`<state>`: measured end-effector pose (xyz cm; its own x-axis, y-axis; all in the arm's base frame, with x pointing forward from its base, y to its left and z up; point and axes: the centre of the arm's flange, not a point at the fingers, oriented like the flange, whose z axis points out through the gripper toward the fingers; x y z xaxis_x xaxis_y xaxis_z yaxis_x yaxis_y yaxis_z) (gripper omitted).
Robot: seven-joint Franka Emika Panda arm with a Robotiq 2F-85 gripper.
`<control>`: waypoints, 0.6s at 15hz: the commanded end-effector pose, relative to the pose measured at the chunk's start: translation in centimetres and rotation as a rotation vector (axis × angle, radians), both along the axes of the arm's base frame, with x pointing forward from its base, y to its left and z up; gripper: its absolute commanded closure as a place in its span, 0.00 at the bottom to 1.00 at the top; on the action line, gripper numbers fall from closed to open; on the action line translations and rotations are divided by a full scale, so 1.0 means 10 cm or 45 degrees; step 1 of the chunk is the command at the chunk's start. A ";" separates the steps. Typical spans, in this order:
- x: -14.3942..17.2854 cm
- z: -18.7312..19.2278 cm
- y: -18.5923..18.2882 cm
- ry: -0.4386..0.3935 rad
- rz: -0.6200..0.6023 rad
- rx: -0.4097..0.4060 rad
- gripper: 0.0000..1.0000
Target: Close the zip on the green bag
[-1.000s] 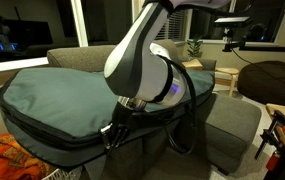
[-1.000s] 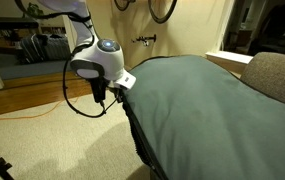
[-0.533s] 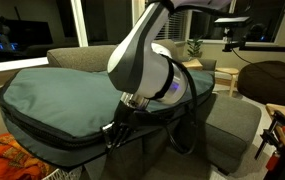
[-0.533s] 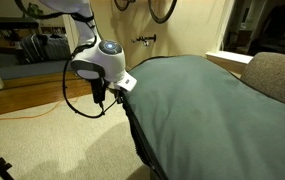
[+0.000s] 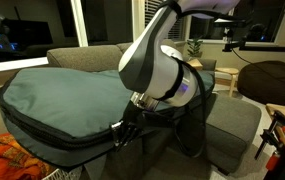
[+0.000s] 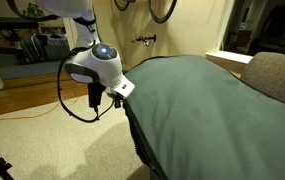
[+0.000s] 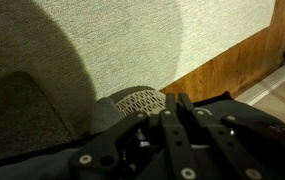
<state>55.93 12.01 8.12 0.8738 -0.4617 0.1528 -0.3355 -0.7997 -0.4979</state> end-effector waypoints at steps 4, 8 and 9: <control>-0.63 -0.09 -0.35 -0.003 -0.126 -0.045 0.93; -0.75 -0.11 -0.39 0.005 -0.150 -0.057 0.93; -0.78 -0.12 -0.37 0.005 -0.150 -0.056 0.93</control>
<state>52.66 9.09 7.27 0.8282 -0.5369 0.1605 -0.4107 -0.7764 -0.4781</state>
